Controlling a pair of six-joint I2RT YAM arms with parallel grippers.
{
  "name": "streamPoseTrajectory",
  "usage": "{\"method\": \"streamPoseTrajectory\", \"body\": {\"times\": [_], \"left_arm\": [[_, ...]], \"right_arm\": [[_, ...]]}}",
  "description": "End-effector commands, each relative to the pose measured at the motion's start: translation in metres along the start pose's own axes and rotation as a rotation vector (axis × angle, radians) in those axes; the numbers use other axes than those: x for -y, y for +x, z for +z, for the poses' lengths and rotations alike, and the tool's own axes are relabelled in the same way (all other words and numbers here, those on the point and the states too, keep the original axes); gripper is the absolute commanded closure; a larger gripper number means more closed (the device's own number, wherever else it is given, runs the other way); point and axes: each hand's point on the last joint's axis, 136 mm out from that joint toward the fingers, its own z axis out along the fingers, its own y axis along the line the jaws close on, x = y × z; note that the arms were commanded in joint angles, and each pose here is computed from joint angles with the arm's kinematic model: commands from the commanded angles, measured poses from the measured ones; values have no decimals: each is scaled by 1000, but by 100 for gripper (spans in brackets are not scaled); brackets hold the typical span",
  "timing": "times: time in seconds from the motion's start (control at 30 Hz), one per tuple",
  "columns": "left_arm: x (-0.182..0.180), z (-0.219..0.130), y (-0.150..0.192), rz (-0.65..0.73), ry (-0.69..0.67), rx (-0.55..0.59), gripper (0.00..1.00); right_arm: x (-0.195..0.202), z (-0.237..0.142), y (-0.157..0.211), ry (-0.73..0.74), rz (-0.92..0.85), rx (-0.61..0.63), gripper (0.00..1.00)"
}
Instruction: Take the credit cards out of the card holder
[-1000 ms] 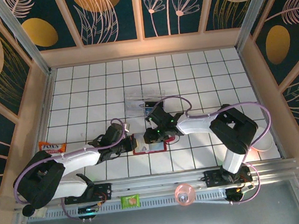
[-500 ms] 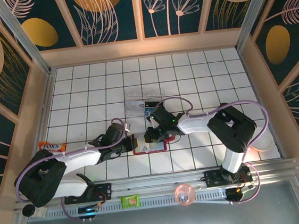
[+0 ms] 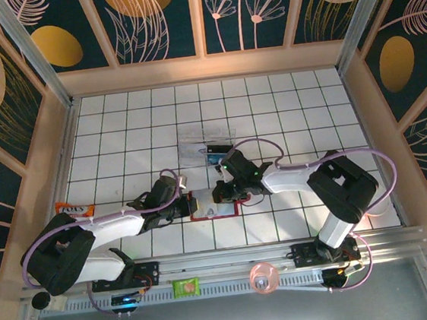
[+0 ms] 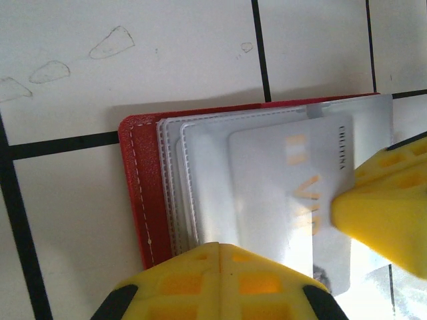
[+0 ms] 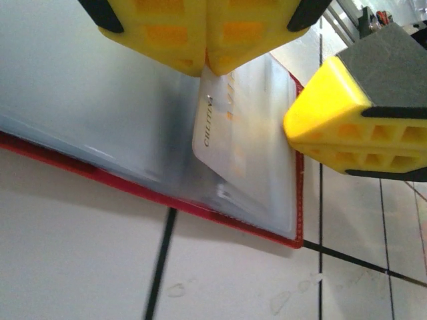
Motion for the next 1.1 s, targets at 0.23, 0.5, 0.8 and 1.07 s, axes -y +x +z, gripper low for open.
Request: {"method": "streamPoseTrajectory", "body": {"times": [0.23, 0.5, 0.8, 1.07], "left_arm": [[-20, 2, 14, -8, -75, -52, 100], [-17, 3, 8, 10, -73, -37, 100], [-16, 5, 8, 17, -69, -40, 100], [-14, 6, 8, 20, -59, -43, 100]], "right_arm": [[32, -31, 6, 175, 28, 36, 100], [16, -42, -2, 250, -57, 43, 100], [1, -22, 1, 218, -100, 19, 100], [-3, -17, 0, 179, -98, 29, 85]]}}
